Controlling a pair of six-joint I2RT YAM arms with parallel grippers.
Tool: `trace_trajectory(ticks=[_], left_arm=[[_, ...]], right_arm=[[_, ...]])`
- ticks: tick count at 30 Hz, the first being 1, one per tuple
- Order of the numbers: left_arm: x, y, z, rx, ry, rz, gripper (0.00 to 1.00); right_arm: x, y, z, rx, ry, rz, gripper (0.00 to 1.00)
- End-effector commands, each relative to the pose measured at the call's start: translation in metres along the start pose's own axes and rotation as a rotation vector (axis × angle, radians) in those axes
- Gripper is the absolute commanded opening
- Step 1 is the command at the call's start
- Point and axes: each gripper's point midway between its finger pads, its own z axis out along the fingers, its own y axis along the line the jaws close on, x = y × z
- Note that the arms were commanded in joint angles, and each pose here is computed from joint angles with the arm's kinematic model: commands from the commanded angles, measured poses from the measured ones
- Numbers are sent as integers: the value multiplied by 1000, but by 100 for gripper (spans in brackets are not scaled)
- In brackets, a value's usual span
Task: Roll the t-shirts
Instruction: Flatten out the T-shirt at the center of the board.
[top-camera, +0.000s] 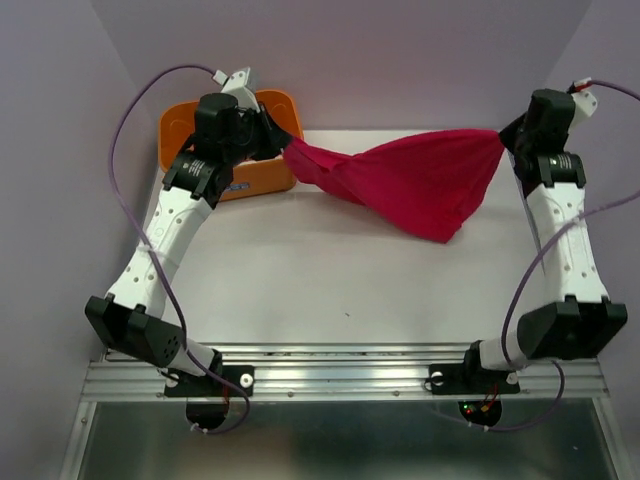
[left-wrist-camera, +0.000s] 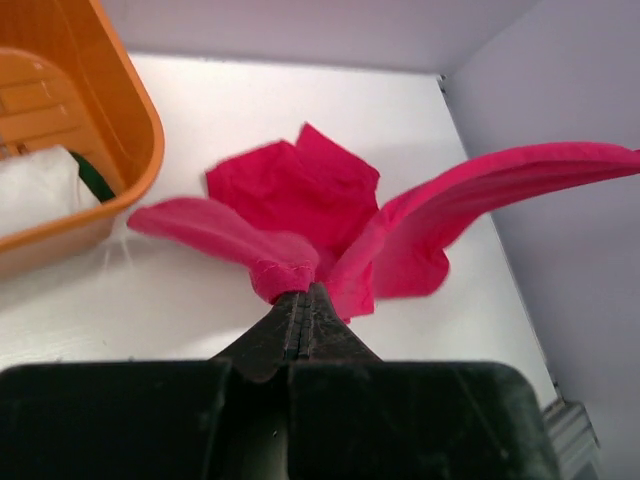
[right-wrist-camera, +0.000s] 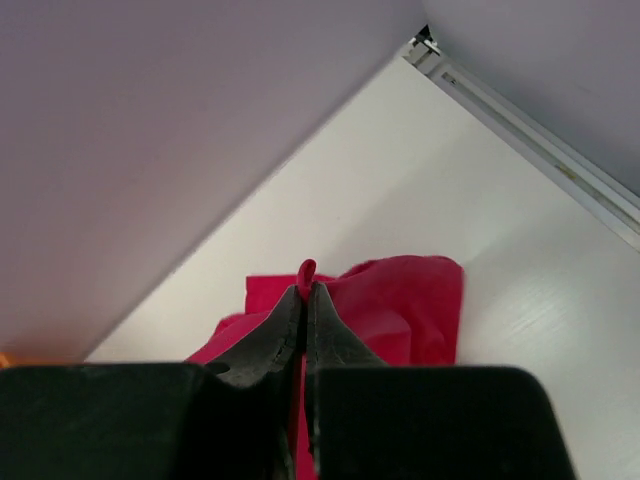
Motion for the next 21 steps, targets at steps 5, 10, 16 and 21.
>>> trace_trajectory(ticks=[5,10,16,21], left_arm=[[150,25,-54,63,254,-113,0],[259,81,-85,-109,473,-207,56],[255,101,-88,-225,469,-164,86],[233,96,-71,-229,445,-141,83]], right_arm=[[110,-127,-94,110,137,-41,6],[186,-164,-152,94,343,112,42],[161,-134,-154,79,376,186,61],[141,-98,-128,55,425,133,63]])
